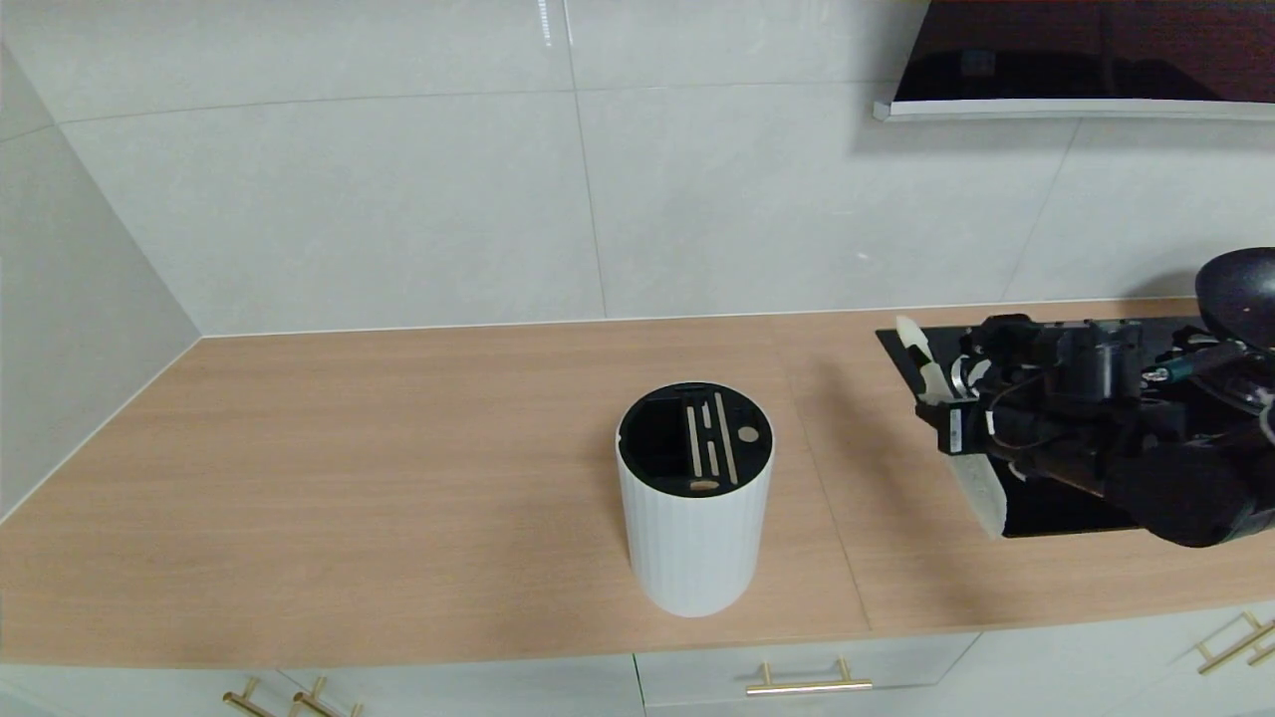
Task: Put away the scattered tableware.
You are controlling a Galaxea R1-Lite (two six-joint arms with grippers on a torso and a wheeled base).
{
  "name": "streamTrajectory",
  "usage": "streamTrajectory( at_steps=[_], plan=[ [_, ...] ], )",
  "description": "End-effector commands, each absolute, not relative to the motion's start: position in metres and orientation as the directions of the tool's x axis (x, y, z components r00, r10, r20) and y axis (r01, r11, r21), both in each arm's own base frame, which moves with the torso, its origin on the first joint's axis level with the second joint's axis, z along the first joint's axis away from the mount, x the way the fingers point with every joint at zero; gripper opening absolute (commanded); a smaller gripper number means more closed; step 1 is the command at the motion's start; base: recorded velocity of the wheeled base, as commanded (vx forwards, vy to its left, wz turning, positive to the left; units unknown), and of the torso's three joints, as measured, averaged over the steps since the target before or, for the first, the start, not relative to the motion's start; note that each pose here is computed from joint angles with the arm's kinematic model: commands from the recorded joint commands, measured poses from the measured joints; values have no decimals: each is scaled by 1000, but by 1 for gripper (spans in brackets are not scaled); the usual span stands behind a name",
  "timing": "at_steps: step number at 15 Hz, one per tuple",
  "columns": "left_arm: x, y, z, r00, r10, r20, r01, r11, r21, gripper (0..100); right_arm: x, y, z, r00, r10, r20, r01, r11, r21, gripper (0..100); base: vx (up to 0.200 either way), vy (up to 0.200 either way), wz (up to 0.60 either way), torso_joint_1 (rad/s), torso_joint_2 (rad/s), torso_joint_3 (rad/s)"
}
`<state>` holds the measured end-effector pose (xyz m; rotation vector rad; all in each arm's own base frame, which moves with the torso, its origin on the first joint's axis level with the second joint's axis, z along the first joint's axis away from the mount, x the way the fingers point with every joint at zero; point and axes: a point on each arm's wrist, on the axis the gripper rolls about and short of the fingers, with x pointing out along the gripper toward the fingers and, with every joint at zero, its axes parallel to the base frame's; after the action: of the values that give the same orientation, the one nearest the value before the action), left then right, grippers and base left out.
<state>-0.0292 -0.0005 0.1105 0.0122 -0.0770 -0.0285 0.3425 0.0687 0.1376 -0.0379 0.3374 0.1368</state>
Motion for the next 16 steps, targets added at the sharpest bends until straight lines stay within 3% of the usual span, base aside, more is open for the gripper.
streamTrajectory(
  at_steps=[1,3,5,7,8,10,11,12,14,16],
  plan=[
    [5,-4,162,979,-165,-116,165,986,-6,100,313,87,209,961,231,-151,-236,972,-13,0,0,0,0,0,0,0],
    [56,-6,205,947,-223,-229,220,975,-37,100,298,111,239,946,298,-125,-301,953,-10,0,0,0,0,0,0,0],
    [109,-16,237,922,-268,-279,265,963,-49,100,276,123,251,947,304,-106,-305,952,11,0,0,0,0,0,0,0],
    [157,-52,254,921,-301,-246,306,952,-20,100,248,133,261,952,298,-75,-297,955,18,0,0,0,0,0,0,0],
    [173,-70,255,921,-333,-202,329,943,-54,100,237,136,266,944,323,-61,-322,946,22,0,0,0,0,0,0,0],
    [204,-127,254,872,-490,-9,478,853,-210,100,208,156,268,906,410,-104,-410,912,21,0,0,0,0,0,0,0],
    [207,-141,251,853,-520,26,511,826,-237,100,203,160,267,898,426,-113,-426,904,27,0,0,0,0,0,0,0],
    [220,-178,234,808,-580,99,581,760,-292,100,182,180,263,859,492,-142,-491,870,47,0,0,0,0,0,0,0],
    [226,-201,223,775,-617,136,626,720,-299,100,176,197,251,844,505,-180,-508,861,34,0,0,0,0,0,0,0],
    [214,-214,228,730,-665,156,670,654,-351,100,176,204,250,842,509,-177,-508,860,54,0,0,0,0,0,0,0]
  ],
)
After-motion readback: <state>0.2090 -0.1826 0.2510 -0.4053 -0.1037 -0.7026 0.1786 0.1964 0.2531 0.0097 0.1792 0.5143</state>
